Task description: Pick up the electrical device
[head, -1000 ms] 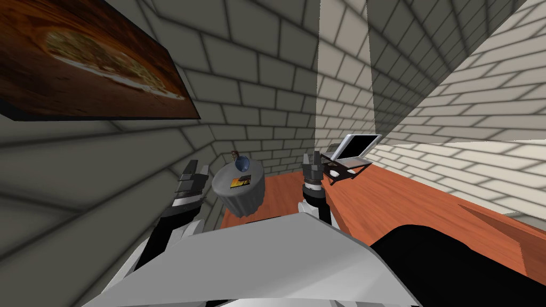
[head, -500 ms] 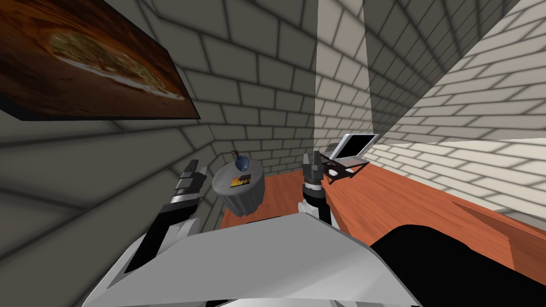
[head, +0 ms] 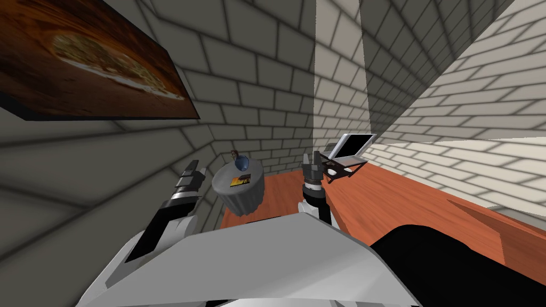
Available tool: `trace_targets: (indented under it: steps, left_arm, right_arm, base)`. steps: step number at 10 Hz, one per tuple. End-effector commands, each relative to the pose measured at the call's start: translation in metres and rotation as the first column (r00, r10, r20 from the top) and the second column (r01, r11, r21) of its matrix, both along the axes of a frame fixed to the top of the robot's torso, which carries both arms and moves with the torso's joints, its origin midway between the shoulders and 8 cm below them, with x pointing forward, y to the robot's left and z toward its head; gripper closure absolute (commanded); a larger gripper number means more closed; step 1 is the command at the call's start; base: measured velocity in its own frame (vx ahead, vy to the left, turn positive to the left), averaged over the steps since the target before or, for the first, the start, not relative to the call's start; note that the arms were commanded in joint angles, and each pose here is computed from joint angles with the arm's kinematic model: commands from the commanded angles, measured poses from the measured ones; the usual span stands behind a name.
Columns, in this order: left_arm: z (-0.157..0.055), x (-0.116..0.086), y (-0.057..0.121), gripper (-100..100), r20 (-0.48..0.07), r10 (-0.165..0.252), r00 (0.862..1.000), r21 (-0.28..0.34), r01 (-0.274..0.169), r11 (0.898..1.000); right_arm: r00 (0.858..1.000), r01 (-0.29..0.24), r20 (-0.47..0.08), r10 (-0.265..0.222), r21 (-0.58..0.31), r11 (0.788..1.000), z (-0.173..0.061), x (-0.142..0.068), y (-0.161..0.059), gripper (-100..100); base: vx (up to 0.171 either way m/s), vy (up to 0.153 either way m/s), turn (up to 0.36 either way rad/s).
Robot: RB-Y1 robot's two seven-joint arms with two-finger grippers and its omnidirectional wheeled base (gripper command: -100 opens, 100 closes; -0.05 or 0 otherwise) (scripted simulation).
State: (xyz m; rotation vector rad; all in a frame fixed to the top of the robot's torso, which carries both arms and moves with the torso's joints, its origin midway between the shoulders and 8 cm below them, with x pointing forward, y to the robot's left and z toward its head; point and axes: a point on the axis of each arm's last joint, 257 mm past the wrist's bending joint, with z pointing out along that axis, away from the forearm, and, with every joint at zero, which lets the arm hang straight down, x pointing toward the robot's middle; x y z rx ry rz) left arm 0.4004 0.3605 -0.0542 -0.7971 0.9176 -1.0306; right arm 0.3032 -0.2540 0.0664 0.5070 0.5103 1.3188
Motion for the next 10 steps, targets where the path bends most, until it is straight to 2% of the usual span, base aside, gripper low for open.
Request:
trace_targets:
  steps: [1, 4, 5, 7, 8, 9, 10]
  left_arm:
    - [-0.005, 0.001, 0.006, -100, -0.027, 0.009, 1.0, -0.008, -0.01, 1.0]
    - [-0.027, 0.013, 0.025, -100, -0.114, 0.037, 0.993, -0.043, -0.042, 0.998]
    - [-0.03, 0.014, 0.026, -100, -0.125, 0.04, 0.991, -0.045, -0.046, 0.998]
    - [-0.049, 0.022, 0.035, -100, -0.193, 0.049, 0.98, -0.077, -0.065, 0.995]
    - [-0.051, 0.023, 0.035, -100, -0.201, 0.05, 0.978, -0.078, -0.067, 0.995]
    - [-0.064, 0.027, 0.038, -100, -0.24, 0.052, 0.969, -0.096, -0.077, 0.992]
    - [-0.064, 0.027, 0.038, -100, -0.241, 0.052, 0.969, -0.096, -0.077, 0.992]
  right_arm:
    - [1.0, 0.0, 0.0, 0.0, 0.0, 1.0, 0.0, 0.0, 0.0, 0]
    - [1.0, 0.0, 0.0, 0.0, 0.0, 1.0, 0.0, 0.0, 0.0, 0]
    - [1.0, 0.0, 0.0, 0.0, 0.0, 1.0, 0.0, 0.0, 0.0, 0]
    - [1.0, 0.0, 0.0, 0.0, 0.0, 1.0, 0.0, 0.0, 0.0, 0]
    - [1.0, 0.0, 0.0, 0.0, 0.0, 1.0, 0.0, 0.0, 0.0, 0]
    - [1.0, 0.0, 0.0, 0.0, 0.0, 1.0, 0.0, 0.0, 0.0, 0]
    - [1.0, 0.0, 0.0, 0.0, 0.0, 1.0, 0.0, 0.0, 0.0, 0]
  base:
    - [-0.015, -0.002, -0.007]
    - [-0.009, -0.006, -0.014]
    - [-0.001, -0.005, 0.0]
    - [0.008, -0.008, -0.008]
    - [0.012, -0.009, -0.003]
    - [0.015, -0.014, -0.001]
    - [0.014, -0.011, 0.001]
